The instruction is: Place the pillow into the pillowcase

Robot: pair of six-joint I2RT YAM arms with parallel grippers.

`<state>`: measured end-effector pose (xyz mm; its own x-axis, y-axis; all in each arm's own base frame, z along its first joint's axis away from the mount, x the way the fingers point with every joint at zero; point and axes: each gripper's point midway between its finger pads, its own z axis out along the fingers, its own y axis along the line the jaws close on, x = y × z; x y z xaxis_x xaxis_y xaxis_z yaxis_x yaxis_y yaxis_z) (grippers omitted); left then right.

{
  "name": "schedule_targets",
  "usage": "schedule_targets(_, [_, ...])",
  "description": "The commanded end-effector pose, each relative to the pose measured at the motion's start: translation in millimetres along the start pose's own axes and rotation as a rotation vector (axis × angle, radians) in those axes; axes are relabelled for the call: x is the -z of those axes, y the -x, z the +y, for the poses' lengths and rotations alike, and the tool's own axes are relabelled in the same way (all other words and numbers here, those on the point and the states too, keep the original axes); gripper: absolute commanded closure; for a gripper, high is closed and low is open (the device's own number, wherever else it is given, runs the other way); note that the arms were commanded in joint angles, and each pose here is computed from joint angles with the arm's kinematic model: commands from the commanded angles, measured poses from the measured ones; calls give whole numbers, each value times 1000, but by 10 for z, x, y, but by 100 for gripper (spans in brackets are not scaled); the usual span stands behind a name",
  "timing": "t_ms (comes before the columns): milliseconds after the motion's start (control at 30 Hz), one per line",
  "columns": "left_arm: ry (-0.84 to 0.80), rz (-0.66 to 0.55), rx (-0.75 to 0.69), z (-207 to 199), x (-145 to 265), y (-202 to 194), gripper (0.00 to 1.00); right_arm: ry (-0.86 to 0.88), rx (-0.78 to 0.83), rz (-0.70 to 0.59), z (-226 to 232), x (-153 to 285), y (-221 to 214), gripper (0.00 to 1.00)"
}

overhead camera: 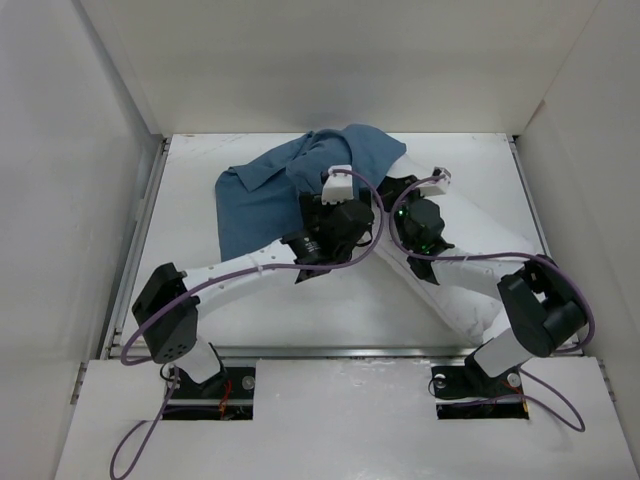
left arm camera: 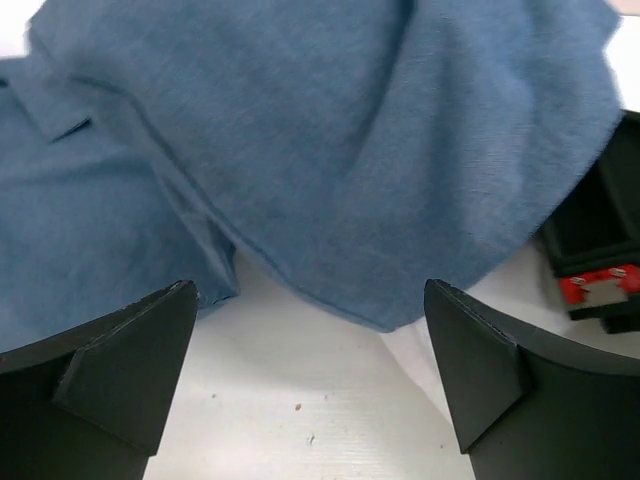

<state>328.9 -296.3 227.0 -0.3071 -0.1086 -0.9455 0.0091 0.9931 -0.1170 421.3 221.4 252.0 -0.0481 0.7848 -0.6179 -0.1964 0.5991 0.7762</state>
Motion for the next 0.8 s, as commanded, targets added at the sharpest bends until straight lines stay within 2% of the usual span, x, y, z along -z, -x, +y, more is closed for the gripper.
schedule_targets(0, [-111,-60,-13,-225,11,160,4,153,-92,-135,590,-28,539,100])
schedule_targets(200, [-226,-32,-79,-408,21,39,4,137,-75,-133,577,-32,589,100])
schedule_targets(333, [-116,-54,-29,-232,-154,119,5,138,-75,-134,587,7,621,100])
schedule_targets(367, [-60,-31,-52,-135,-265,37,5,145,-80,-141,619,24,658,100])
schedule_targets(400, [-32,-46,-42,-120,-309,134,7,145,-80,-141,613,46,665,100])
schedule_targets(500, [-4,-46,-57,-103,-401,111,10,143,-78,-139,619,57,676,100])
schedule_targets(567, [-14,-43,-67,-133,-423,80,16,129,-75,-139,589,52,670,100])
schedule_targets(667, [-29,-43,-61,-170,-418,107,70,109,-60,-136,520,56,641,100])
schedule_targets(733, [-102,-34,-41,-248,-310,210,93,102,-61,-142,509,54,653,100])
schedule_targets(767, [-124,-36,-22,-273,-271,260,100,93,-55,-134,467,34,606,100])
